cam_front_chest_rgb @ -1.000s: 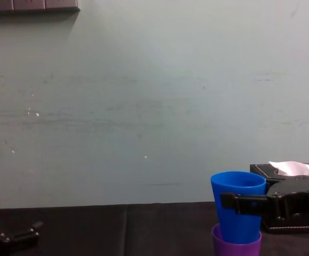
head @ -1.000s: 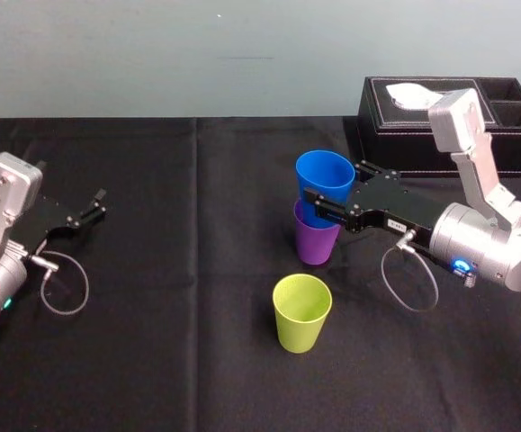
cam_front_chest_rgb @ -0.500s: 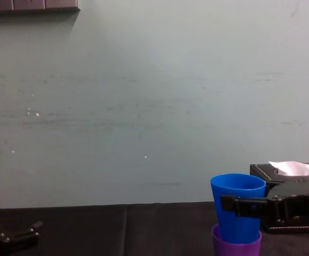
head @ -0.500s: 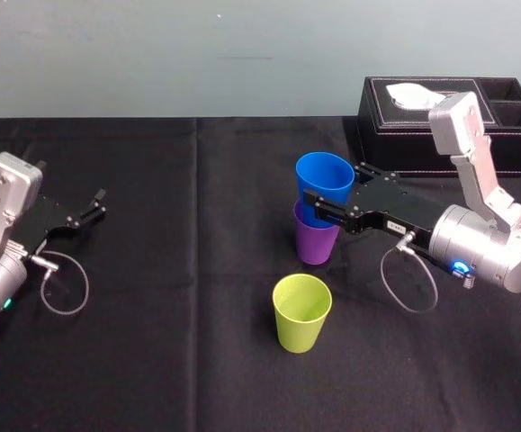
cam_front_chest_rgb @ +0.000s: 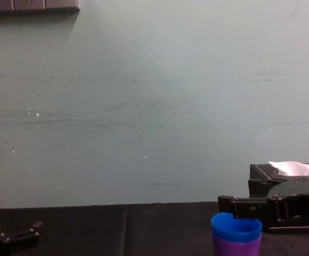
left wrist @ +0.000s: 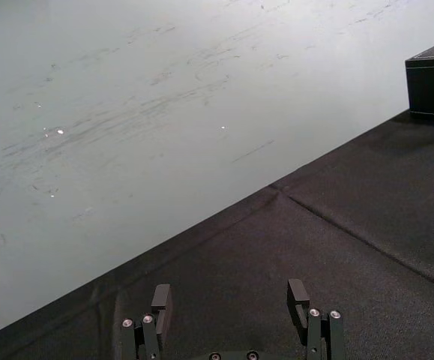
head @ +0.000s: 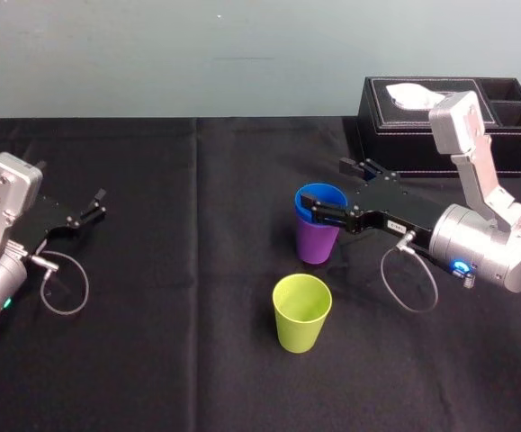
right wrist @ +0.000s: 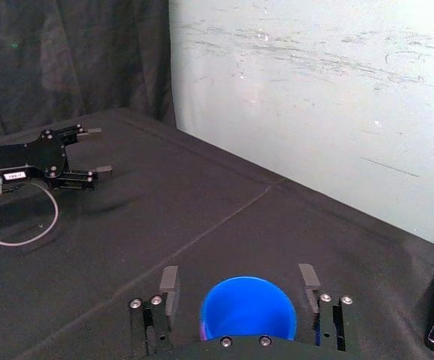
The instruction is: Stack the three plastic cups sequentially using one hand.
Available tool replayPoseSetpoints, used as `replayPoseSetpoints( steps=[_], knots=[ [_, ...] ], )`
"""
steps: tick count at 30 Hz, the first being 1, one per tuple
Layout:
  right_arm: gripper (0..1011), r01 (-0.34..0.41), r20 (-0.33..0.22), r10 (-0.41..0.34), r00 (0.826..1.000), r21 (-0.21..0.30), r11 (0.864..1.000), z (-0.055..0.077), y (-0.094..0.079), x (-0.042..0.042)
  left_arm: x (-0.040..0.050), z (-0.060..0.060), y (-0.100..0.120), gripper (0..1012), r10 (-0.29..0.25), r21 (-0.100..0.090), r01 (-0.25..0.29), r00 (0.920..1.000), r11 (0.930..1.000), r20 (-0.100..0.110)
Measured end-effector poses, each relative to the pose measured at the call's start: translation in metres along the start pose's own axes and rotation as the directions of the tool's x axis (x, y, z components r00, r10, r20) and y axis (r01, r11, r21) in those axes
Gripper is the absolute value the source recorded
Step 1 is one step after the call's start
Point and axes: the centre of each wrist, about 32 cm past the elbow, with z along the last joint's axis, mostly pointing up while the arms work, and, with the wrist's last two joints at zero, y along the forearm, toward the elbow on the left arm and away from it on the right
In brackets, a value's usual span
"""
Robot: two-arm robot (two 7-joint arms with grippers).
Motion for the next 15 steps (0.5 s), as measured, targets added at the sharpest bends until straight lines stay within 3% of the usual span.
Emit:
replayPoseSetpoints(
  steps=[3,15],
  knots=[
    [1004,0.000,0.000,0.000,1.000,0.000,1.000,0.0001,-0.0001,0.0000,0.0000,0.0000,0.0000,1011,0.000,0.000,0.000,1.0000,1.0000,0.000],
    [1003,0.001,0.000,-0.001,1.000,-0.001,1.000,0.0004,-0.0001,-0.0001,0.0000,0.0000,0.0000,1011,0.000,0.000,0.000,1.0000,1.0000,0.000]
  ],
)
